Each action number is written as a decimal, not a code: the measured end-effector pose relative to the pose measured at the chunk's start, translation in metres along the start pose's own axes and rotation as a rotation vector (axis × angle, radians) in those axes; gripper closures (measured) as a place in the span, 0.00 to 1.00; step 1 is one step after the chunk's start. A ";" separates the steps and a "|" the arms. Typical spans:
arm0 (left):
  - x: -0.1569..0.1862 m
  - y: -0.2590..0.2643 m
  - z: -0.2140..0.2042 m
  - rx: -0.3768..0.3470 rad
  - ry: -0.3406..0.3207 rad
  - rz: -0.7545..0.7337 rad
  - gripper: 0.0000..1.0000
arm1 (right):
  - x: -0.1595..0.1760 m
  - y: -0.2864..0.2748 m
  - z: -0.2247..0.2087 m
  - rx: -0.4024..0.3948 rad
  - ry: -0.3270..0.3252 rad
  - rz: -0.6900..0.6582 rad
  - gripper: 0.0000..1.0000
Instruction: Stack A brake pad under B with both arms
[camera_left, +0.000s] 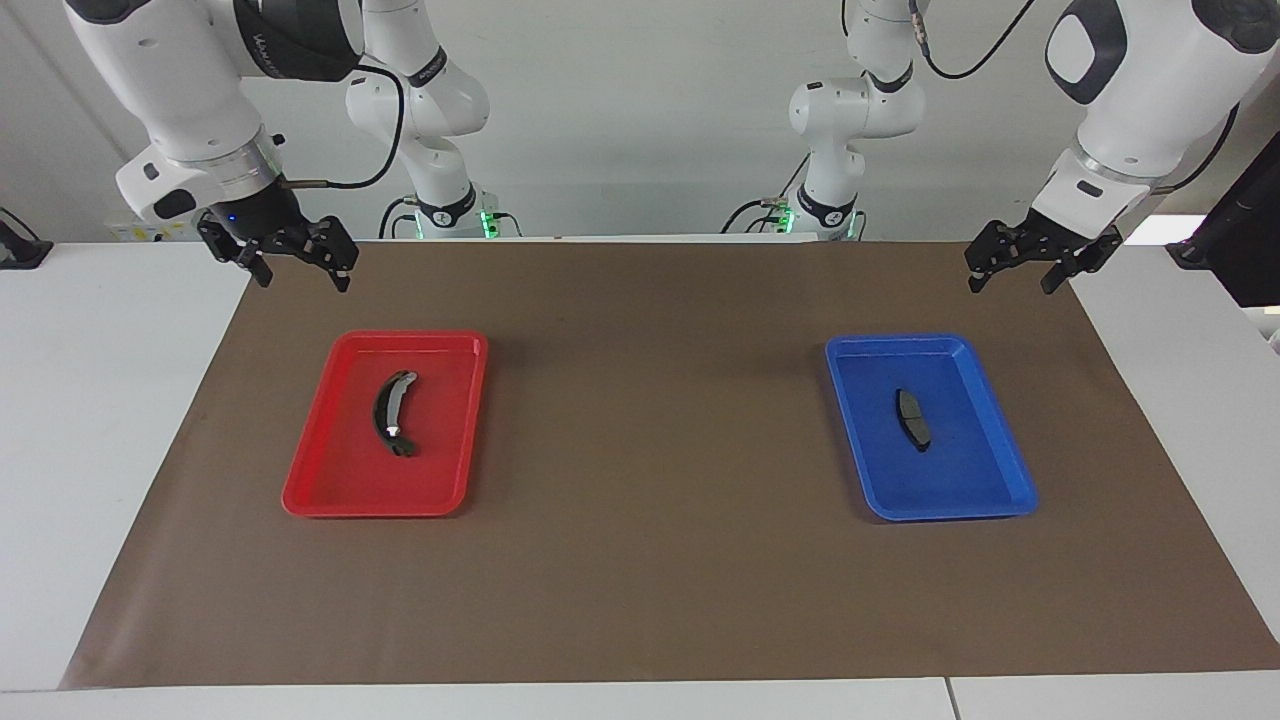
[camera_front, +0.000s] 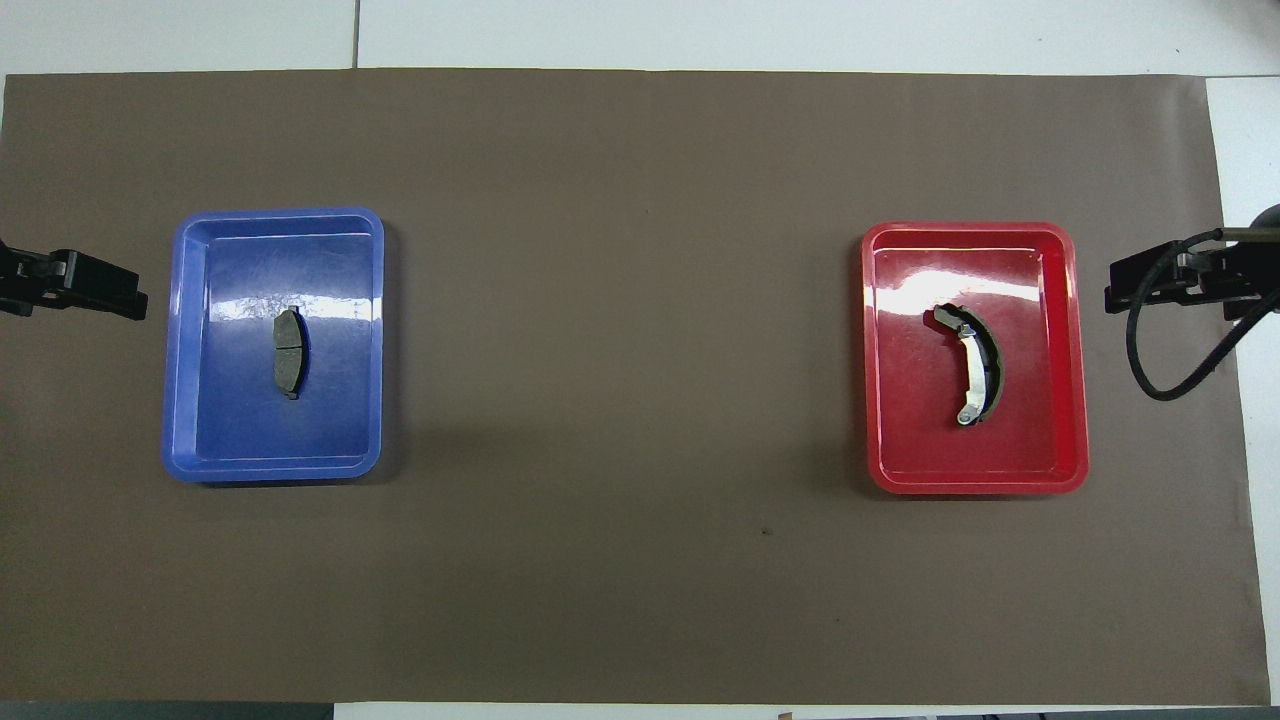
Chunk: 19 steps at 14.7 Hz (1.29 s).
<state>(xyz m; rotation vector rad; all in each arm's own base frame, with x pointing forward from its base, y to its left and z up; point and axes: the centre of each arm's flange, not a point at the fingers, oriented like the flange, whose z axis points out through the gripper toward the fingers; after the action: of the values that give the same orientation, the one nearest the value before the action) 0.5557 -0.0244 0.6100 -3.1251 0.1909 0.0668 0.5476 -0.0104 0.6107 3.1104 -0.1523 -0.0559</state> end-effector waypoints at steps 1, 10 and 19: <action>0.000 0.000 0.000 0.000 0.000 0.000 0.01 | 0.000 0.000 0.000 0.000 0.000 0.000 0.00; 0.000 0.000 0.000 0.000 0.004 0.000 0.01 | 0.000 0.000 0.000 0.000 0.000 0.000 0.00; -0.001 0.001 0.052 0.009 0.119 0.003 0.01 | 0.000 0.000 0.000 0.000 0.000 0.000 0.00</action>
<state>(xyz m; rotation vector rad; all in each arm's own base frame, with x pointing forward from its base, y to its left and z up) 0.5527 -0.0249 0.5582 -3.1218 0.1956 -0.1197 0.5476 -0.0104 0.6107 3.1104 -0.1524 -0.0560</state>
